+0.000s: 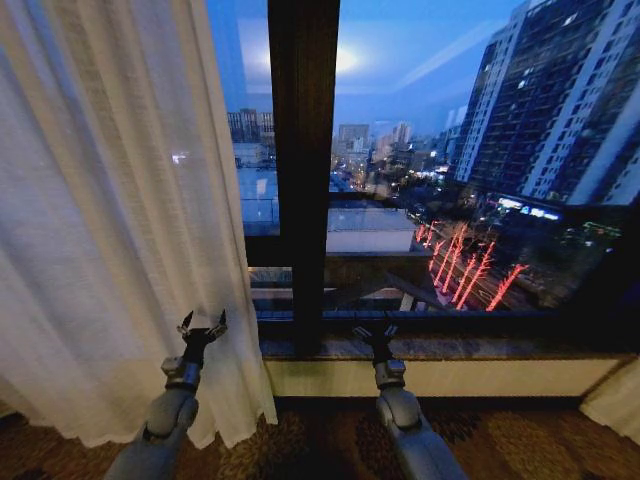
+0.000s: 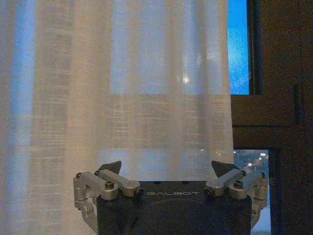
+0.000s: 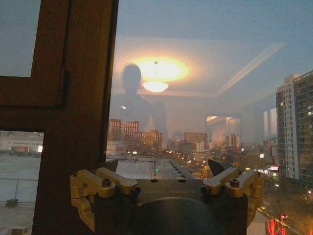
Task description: Open the curtains by pulling them apart, changing their state from closed to fully open.
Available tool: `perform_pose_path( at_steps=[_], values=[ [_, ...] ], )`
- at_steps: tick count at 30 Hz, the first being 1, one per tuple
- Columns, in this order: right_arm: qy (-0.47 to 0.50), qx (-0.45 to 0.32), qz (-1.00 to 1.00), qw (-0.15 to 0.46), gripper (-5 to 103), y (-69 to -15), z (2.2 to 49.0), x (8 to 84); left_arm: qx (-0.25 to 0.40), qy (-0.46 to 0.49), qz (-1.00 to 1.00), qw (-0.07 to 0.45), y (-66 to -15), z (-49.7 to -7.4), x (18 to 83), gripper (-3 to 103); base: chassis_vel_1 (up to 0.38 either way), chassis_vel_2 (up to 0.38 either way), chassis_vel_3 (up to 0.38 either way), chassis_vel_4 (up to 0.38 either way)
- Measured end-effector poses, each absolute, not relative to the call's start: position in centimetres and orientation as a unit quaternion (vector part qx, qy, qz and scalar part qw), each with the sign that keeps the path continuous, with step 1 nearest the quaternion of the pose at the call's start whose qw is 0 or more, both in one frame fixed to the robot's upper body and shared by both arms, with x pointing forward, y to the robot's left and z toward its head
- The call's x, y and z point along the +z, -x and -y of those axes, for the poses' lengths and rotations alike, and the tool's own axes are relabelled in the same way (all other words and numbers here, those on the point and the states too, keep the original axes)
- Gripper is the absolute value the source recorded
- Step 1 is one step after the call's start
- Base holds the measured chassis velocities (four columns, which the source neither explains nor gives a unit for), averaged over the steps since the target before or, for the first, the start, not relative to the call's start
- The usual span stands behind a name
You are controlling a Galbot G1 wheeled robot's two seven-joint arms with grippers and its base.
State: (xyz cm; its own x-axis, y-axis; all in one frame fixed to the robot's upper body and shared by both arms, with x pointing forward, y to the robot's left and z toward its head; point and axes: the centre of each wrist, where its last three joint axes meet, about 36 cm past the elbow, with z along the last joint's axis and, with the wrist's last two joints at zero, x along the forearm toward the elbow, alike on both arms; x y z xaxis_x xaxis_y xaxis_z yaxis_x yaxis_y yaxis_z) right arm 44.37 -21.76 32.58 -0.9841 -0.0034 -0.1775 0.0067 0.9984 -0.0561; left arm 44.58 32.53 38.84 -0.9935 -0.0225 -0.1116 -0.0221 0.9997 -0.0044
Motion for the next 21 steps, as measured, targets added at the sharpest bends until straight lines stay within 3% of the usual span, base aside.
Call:
perform_pose_path(
  at_steps=[13,21],
  values=[
    [-0.001,-0.028,-0.996,0.089,100,-44.4,21.8,32.6,-0.040,-0.032,-0.998,0.044,-50.1,-28.7,38.6,100,0.000,0.000,0.000,0.000],
    [-0.001,-0.028,-0.996,0.089,100,-44.4,21.8,32.6,-0.026,-0.020,-0.999,0.040,-53.4,-29.5,38.0,100,0.000,0.000,0.000,0.000]
  ],
)
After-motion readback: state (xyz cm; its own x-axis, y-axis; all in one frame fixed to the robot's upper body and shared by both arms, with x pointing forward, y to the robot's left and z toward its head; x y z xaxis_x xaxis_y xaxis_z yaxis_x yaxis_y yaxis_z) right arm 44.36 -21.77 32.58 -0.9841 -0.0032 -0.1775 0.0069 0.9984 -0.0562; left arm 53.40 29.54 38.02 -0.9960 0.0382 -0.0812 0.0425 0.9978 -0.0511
